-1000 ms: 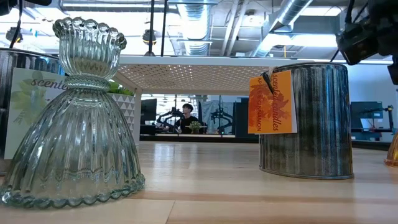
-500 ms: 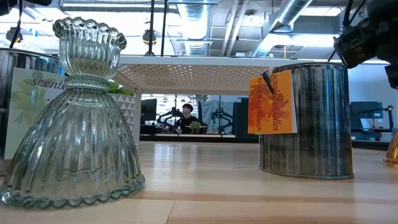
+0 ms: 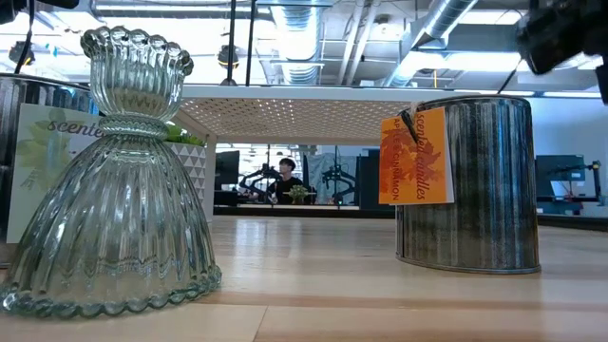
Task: Pick & Place candle stick holders
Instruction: Put the yellow glass candle holder on the shelf
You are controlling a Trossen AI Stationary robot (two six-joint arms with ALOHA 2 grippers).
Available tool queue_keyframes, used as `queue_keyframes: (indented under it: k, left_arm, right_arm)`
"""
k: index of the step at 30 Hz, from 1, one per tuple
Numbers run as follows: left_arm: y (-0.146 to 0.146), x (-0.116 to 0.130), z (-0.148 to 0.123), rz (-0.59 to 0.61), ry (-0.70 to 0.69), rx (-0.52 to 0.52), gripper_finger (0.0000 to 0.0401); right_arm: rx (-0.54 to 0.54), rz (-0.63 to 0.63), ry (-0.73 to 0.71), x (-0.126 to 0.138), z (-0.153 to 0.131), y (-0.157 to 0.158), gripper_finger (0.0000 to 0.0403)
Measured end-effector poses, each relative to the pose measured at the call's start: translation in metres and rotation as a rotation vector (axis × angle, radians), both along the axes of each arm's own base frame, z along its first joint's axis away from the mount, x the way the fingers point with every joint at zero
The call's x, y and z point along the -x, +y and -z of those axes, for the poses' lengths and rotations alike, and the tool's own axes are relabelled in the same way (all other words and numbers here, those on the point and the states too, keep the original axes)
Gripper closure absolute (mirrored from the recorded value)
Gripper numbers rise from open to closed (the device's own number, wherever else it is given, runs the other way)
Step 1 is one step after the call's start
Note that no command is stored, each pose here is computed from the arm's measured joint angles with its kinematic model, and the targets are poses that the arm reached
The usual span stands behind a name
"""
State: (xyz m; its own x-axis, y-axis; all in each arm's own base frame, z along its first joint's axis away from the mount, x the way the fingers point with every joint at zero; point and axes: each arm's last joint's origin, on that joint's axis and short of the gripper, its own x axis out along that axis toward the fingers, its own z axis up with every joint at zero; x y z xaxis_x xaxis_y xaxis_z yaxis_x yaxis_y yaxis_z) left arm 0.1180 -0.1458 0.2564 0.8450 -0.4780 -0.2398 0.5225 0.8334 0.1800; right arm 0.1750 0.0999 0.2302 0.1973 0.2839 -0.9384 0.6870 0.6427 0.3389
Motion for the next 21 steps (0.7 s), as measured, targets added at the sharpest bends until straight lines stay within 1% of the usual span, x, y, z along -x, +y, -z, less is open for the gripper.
queue_keyframes:
  k: [7, 13, 16, 21]
  left_arm:
    - [0.000, 0.000, 0.000, 0.000, 0.000, 0.000, 0.0393]
    - [0.000, 0.000, 0.000, 0.000, 0.000, 0.000, 0.0393]
    - [0.000, 0.000, 0.000, 0.000, 0.000, 0.000, 0.0393]
    - [0.000, 0.000, 0.000, 0.000, 0.000, 0.000, 0.0393]
  right_arm:
    - [0.077, -0.024, -0.084, -0.004, -0.050, -0.001, 0.0390]
    - [0.121, -0.023, -0.218, -0.011, -0.091, -0.009, 0.0390]
    - [0.154, -0.041, -0.273, -0.022, -0.106, -0.017, 0.0390]
    - [0.228, -0.133, -0.262, -0.049, -0.123, -0.029, 0.0390]
